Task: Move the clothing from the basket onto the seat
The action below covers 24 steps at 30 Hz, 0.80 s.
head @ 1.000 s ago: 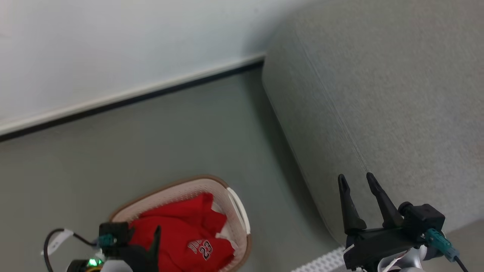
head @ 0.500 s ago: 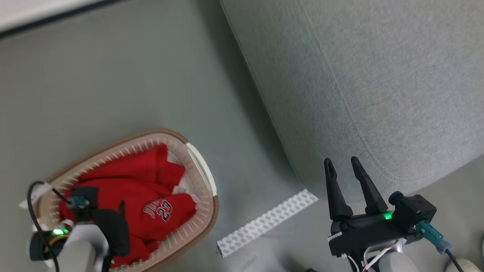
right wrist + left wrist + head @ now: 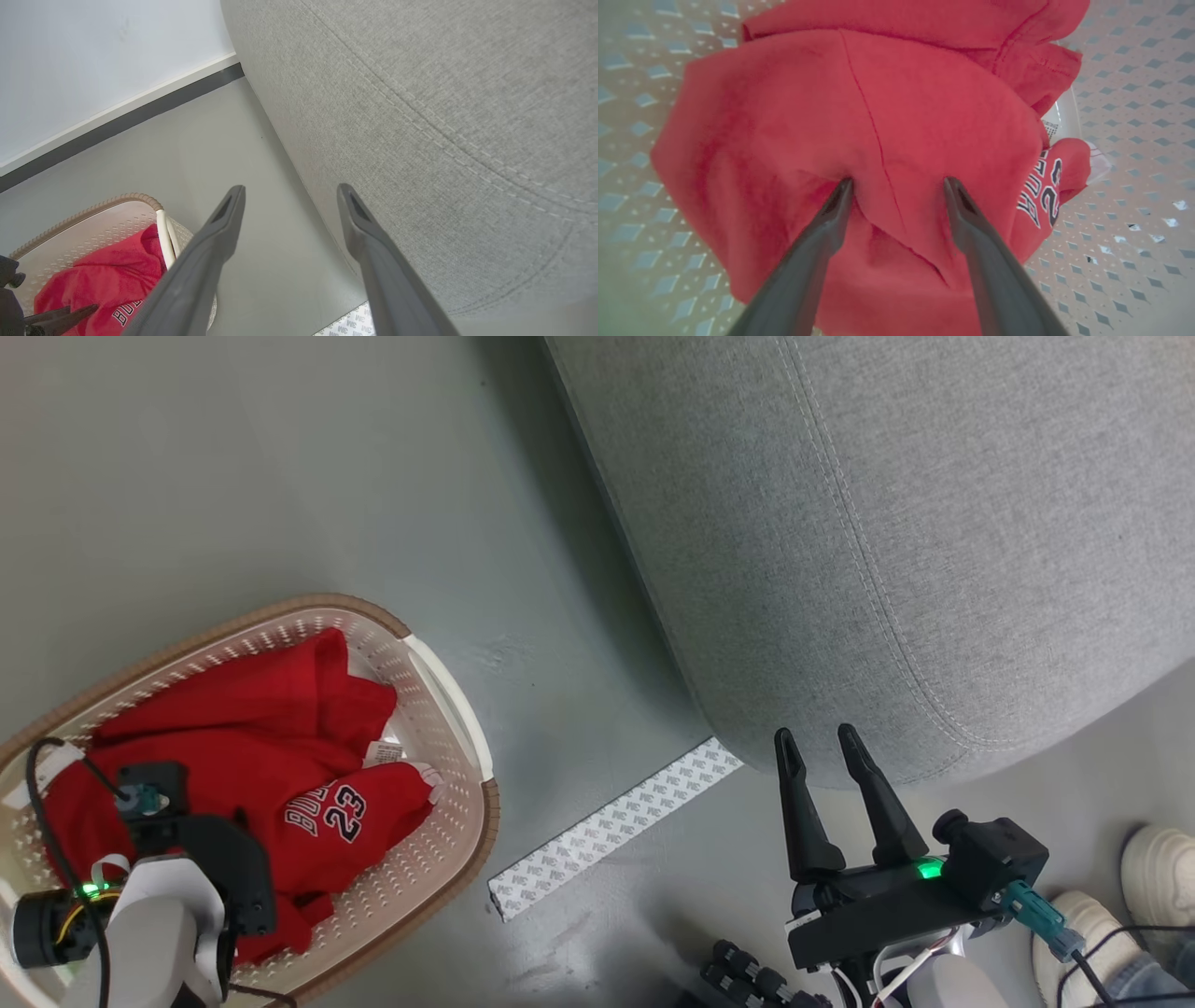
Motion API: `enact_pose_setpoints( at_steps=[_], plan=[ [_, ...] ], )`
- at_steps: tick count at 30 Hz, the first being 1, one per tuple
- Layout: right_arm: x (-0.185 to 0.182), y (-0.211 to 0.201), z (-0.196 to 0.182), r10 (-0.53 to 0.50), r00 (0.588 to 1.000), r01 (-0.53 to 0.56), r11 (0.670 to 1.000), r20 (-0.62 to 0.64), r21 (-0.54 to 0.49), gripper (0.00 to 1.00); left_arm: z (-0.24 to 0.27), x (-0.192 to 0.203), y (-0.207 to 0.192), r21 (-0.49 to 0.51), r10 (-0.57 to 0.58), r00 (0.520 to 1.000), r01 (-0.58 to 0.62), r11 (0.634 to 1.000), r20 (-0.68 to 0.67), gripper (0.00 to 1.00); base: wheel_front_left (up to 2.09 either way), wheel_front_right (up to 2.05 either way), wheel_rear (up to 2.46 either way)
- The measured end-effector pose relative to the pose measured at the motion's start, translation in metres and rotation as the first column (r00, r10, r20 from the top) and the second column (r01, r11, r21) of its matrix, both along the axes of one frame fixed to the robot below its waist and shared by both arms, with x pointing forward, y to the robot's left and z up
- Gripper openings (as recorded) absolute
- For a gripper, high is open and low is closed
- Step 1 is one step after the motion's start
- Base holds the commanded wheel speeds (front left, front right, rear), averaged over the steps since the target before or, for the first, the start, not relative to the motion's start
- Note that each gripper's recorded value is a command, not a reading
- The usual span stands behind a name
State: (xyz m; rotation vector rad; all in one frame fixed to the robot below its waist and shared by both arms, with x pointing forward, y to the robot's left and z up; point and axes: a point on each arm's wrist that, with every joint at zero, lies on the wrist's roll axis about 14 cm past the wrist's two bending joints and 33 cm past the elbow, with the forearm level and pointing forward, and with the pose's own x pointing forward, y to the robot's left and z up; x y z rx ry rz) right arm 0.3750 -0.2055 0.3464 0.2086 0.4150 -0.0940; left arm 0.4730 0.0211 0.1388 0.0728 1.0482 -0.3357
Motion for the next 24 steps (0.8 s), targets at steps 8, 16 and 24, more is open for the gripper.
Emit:
enact_pose_setpoints(
  at_steps=[8,16,24],
  plan=[
    [-0.001,-0.002,-0.002,-0.006,1.000,0.006,1.000,-0.003,0.002,1.00,0.003,-0.003,-0.020,-0.067,0.001,1.000,-0.002,0.998,-0.012,0.00,0.00,0.00,0.00],
    [0.012,0.005,0.009,0.028,0.998,-0.028,1.000,0.049,0.007,1.00,0.044,0.011,-0.031,-0.160,0.027,0.994,-0.010,0.987,0.104,0.00,0.00,0.00,0.00],
    [0.022,0.023,0.034,0.097,0.988,-0.098,0.995,0.118,0.001,1.00,0.114,0.025,-0.037,-0.303,0.064,0.967,0.015,0.953,0.248,0.00,0.00,0.00,0.00]
  ],
)
